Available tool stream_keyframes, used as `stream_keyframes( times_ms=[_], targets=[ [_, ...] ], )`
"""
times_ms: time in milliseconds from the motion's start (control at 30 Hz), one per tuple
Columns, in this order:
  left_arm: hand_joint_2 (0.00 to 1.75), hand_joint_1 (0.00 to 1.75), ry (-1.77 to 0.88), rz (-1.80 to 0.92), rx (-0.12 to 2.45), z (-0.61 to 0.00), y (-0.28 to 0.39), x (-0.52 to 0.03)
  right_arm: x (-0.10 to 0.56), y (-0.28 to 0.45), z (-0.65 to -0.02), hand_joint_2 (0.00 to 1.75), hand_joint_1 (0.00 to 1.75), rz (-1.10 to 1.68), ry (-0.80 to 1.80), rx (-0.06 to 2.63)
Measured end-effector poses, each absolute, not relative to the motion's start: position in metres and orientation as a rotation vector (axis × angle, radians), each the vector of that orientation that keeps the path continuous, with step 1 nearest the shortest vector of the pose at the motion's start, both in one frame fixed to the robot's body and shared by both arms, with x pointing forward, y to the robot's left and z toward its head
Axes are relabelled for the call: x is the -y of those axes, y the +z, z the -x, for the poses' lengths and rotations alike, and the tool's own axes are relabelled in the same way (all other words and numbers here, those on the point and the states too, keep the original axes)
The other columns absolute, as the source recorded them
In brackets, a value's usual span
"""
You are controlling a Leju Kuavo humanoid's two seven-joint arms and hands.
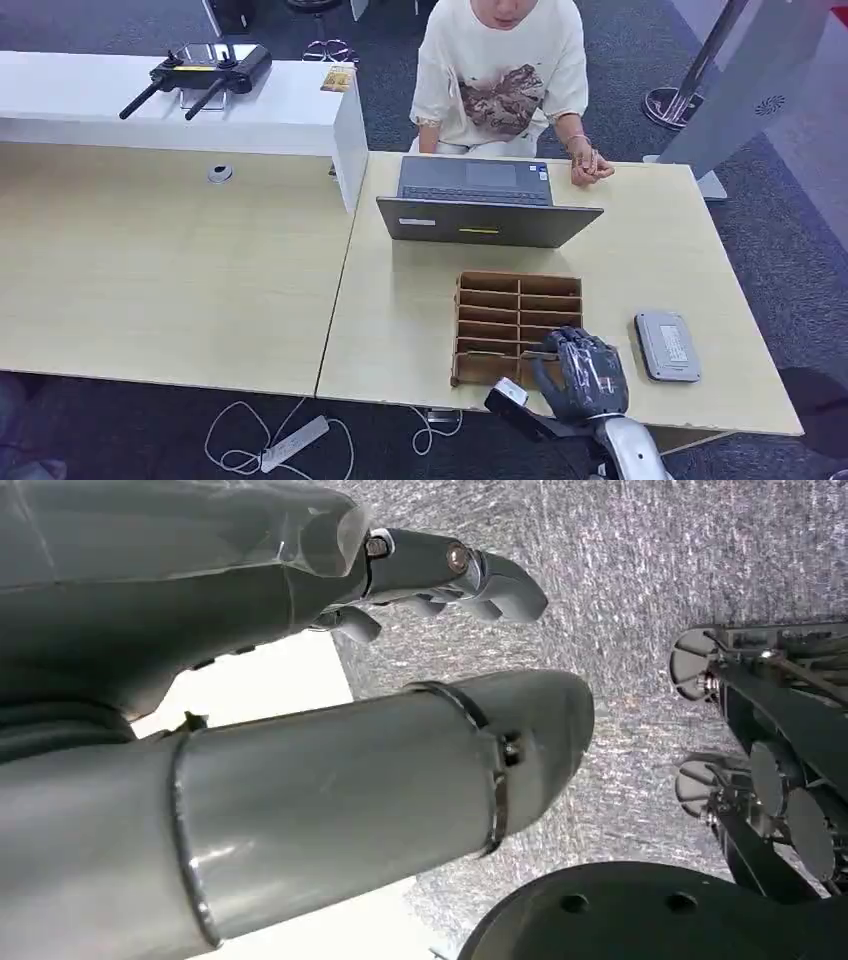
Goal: Pass the card to the sensor for recognition and then transmit it.
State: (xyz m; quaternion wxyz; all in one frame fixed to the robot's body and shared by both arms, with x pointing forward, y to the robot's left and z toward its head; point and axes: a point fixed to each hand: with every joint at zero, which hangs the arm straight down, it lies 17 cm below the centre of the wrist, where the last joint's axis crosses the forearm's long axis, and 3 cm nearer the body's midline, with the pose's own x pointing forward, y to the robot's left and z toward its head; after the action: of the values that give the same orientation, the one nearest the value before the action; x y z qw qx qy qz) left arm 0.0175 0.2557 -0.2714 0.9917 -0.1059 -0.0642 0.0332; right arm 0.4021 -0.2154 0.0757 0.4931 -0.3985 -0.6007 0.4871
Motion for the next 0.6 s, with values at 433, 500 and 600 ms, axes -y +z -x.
stream_keyframes(
  times_ms=[433,500,600],
  targets=[
    [0.00,0.00,0.053,0.213,0.126,-0.0161,-0.2714,-0.2553,0.2174,0.0761,-0.4023,1.75,1.26,0.986,1.189,1.452],
    [0.00,0.00,0.052,0.213,0.127,-0.0161,-0.2714,-0.2552,0.2176,0.0760,-0.4023,1.75,1.26,0.986,1.190,1.452],
    [0.00,0.00,0.051,0.213,0.126,-0.0159,-0.2714,-0.2552,0.2182,0.0760,-0.4023,1.75,1.31,0.988,1.191,1.451]
  ],
)
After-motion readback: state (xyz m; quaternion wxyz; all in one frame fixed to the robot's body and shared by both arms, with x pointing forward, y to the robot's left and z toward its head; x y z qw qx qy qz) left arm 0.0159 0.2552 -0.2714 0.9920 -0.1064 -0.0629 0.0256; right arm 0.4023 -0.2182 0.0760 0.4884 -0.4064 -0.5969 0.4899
